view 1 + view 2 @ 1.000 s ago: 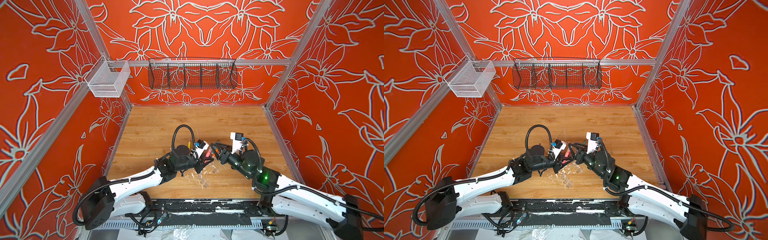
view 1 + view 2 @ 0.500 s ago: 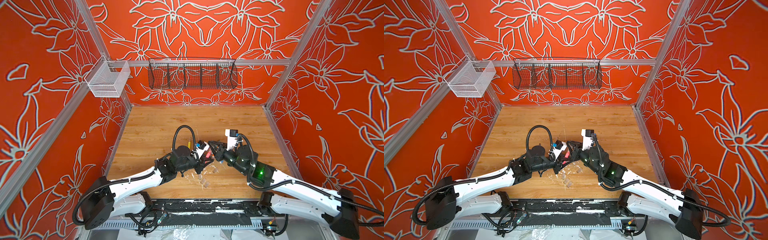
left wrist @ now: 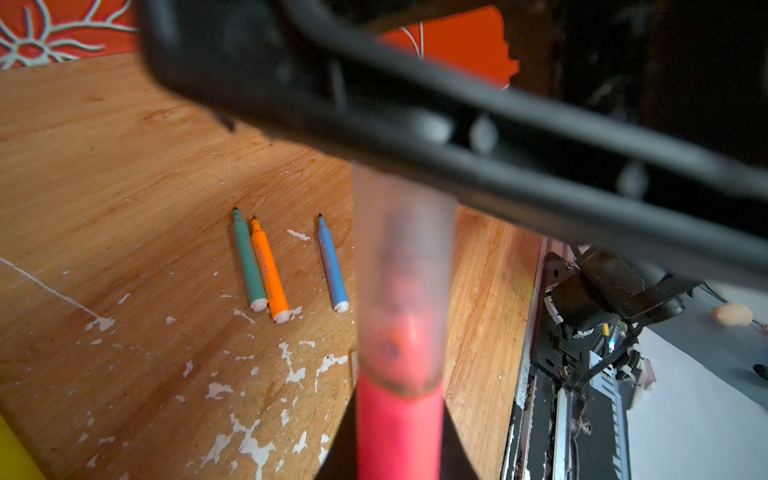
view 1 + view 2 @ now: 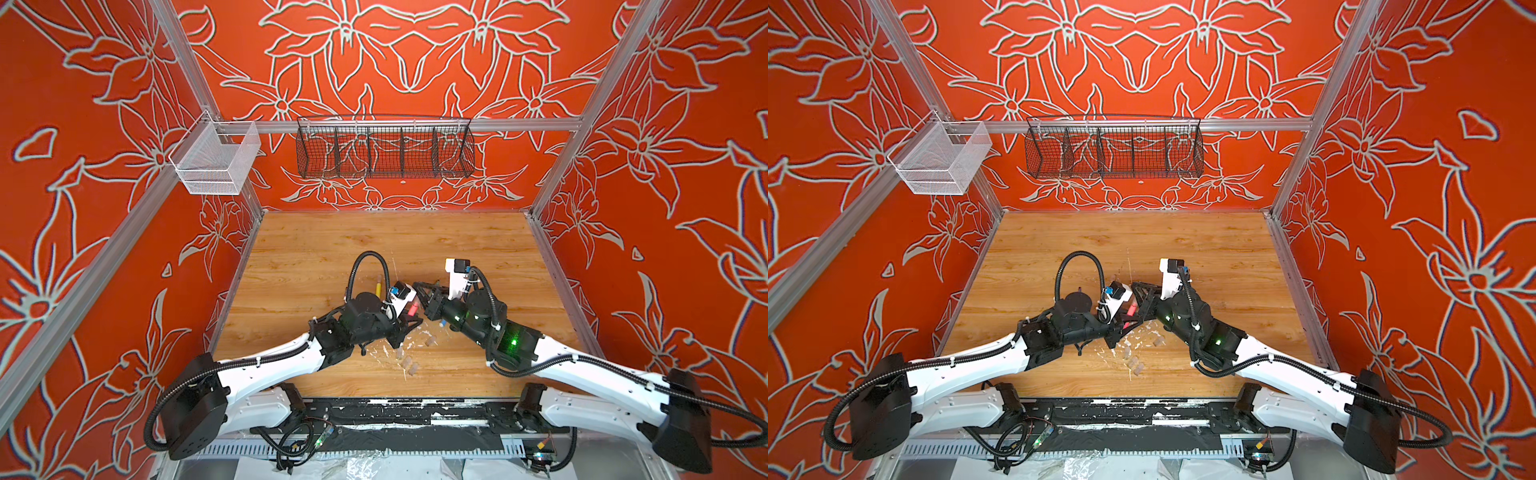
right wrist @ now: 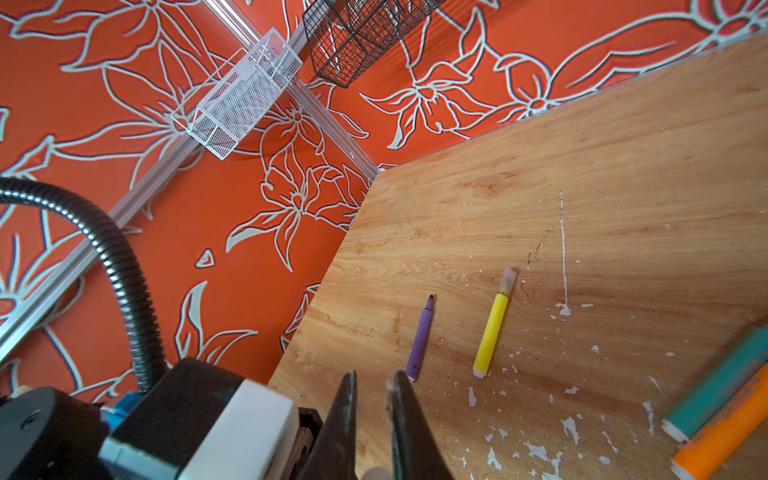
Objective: Insert the pens into the pen caps
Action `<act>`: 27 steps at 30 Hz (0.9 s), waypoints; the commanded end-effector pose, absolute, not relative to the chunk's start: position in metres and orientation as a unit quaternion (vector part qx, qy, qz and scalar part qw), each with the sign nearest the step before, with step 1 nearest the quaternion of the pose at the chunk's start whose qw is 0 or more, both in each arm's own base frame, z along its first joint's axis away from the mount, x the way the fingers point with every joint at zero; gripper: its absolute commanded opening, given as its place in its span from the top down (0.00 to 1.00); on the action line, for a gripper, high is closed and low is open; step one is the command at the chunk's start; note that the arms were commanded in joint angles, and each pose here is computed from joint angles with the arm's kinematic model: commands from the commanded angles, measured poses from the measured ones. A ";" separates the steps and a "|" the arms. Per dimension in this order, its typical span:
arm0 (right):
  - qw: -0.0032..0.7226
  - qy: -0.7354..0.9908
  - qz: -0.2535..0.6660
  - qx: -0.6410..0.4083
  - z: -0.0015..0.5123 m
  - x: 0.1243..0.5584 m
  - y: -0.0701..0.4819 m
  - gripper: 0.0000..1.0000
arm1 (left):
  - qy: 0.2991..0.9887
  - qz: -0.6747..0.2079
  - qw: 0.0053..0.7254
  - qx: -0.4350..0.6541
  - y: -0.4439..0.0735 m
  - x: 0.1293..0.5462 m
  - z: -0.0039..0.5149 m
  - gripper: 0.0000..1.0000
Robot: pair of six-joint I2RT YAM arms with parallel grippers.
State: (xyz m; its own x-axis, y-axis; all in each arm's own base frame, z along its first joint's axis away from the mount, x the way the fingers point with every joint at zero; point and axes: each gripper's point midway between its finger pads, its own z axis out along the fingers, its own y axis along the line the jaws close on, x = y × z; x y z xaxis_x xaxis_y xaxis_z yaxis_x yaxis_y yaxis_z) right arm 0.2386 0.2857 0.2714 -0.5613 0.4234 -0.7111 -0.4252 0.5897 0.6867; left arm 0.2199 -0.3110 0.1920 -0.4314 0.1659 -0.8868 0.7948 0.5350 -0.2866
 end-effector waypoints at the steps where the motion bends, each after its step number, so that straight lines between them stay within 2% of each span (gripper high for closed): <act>1: 0.393 0.789 0.470 -0.045 0.233 0.212 0.304 1.00 | 0.718 -0.382 0.515 0.270 -0.307 0.243 0.255 1.00; 7: 0.384 0.783 0.485 -0.066 0.232 0.194 0.309 1.00 | 0.702 -0.365 0.579 0.199 -0.280 0.283 0.316 1.00; 13: 0.365 0.786 0.492 -0.087 0.226 0.176 0.322 1.00 | 0.666 -0.330 0.641 0.194 -0.268 0.295 0.370 1.00; 20: 0.363 0.784 0.493 -0.099 0.226 0.162 0.331 1.00 | 0.652 -0.307 0.669 0.183 -0.260 0.308 0.398 1.00; 27: 0.351 0.780 0.507 -0.107 0.225 0.151 0.337 1.00 | 0.644 -0.334 0.672 0.146 -0.242 0.318 0.420 1.00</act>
State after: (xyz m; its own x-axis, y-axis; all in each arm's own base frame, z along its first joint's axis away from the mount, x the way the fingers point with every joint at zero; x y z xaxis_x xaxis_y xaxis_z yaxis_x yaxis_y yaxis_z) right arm 0.2343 0.2810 0.3299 -0.4148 0.6329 -0.6538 -0.4627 0.4720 0.7504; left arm 0.2372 -0.3004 0.2563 -0.3619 0.2411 -0.9005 0.8373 0.5087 -0.2002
